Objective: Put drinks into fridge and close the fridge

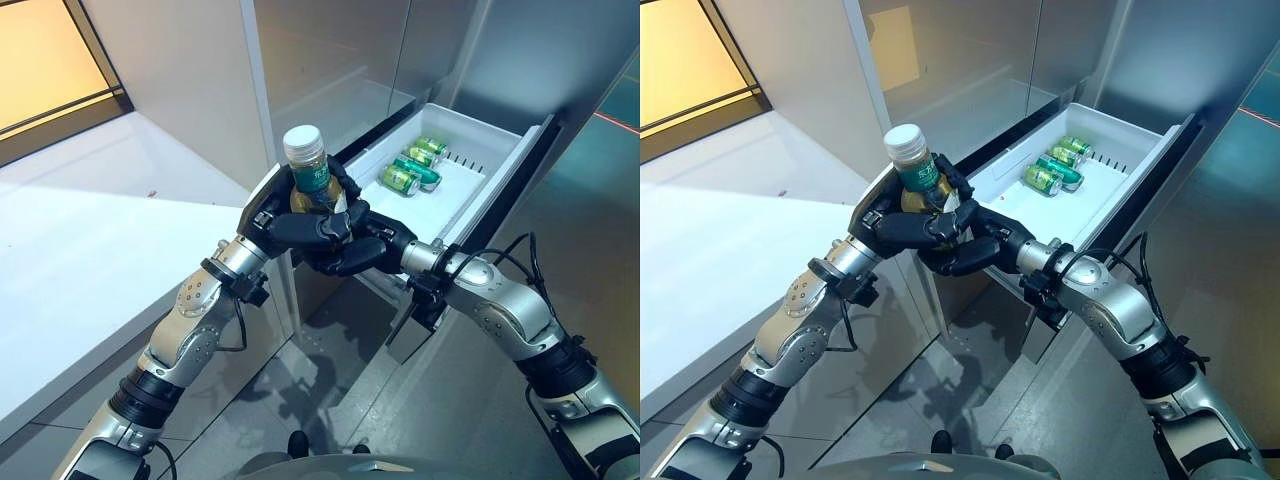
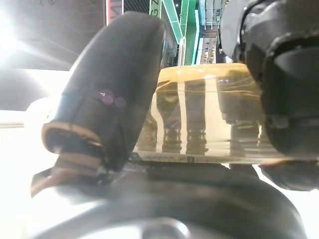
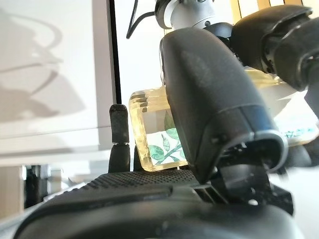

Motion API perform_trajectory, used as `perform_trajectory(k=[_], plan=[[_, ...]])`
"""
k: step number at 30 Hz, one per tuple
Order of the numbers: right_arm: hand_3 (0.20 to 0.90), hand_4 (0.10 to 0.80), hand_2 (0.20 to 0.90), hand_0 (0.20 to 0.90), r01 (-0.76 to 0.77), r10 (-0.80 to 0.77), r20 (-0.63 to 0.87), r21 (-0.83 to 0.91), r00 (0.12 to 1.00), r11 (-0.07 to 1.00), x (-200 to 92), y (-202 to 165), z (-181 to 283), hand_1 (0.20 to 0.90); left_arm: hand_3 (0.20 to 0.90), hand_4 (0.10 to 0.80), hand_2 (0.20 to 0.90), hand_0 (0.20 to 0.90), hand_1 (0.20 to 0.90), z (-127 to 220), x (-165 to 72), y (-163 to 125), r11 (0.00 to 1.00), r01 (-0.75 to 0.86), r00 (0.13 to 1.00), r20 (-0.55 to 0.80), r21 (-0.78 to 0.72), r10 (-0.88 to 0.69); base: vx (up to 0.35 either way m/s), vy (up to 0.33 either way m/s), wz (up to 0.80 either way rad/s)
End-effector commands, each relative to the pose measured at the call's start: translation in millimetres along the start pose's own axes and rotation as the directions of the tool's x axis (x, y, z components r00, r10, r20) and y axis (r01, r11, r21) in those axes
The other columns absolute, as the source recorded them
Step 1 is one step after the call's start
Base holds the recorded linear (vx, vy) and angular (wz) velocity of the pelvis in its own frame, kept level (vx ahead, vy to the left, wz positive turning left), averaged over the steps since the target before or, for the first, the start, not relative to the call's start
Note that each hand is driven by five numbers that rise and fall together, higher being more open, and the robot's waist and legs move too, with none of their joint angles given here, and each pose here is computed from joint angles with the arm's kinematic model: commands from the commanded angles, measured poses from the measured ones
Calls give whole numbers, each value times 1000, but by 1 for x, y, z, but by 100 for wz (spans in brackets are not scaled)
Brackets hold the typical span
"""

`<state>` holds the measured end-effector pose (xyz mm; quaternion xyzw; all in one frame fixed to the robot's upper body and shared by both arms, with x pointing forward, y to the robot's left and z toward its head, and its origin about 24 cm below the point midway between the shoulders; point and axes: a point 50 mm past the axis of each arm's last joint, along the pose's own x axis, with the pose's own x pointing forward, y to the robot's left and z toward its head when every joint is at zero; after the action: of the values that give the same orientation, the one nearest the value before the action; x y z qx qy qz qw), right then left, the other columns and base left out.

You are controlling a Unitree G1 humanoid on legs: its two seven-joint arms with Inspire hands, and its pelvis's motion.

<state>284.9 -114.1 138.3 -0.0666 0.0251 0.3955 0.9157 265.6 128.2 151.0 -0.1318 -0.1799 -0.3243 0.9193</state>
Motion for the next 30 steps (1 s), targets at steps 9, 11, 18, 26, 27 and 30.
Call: perform_trajectory(k=[9, 11, 18, 26, 27, 30], plan=[[200, 100, 300, 300, 452, -300, 455, -271, 838, 850, -6, -45, 111, 300, 900, 800, 900, 900, 900, 101, 33, -30, 973, -73, 765, 639, 220, -87, 0, 0, 0], [200, 100, 300, 300, 518, -353, 480, -269, 803, 812, -12, -55, 118, 300, 900, 800, 900, 900, 900, 106, 32, -28, 963, -104, 757, 648, 249, -86, 0, 0, 0], [200, 100, 300, 300, 712, -466, 571, -341, 676, 614, -33, -77, 132, 300, 900, 800, 900, 900, 900, 108, 35, -20, 967, -118, 780, 623, 225, -49, 0, 0, 0], [200, 100, 300, 300, 891, -552, 700, -351, 453, 287, -65, -104, 152, 300, 900, 800, 900, 900, 900, 79, 34, -13, 997, 43, 873, 487, -58, -9, 26, 0, 1], [200, 100, 300, 300, 907, -568, 708, -336, 420, 252, -70, -108, 154, 300, 900, 800, 900, 900, 900, 71, 34, -13, 987, 83, 888, 460, -135, -12, 54, -2, 5], [200, 100, 300, 300, 940, -617, 712, -290, 336, 178, -84, -124, 159, 300, 900, 800, 900, 900, 900, 47, 29, -18, 910, 210, 918, 392, -357, -59, 58, -1, 5]])
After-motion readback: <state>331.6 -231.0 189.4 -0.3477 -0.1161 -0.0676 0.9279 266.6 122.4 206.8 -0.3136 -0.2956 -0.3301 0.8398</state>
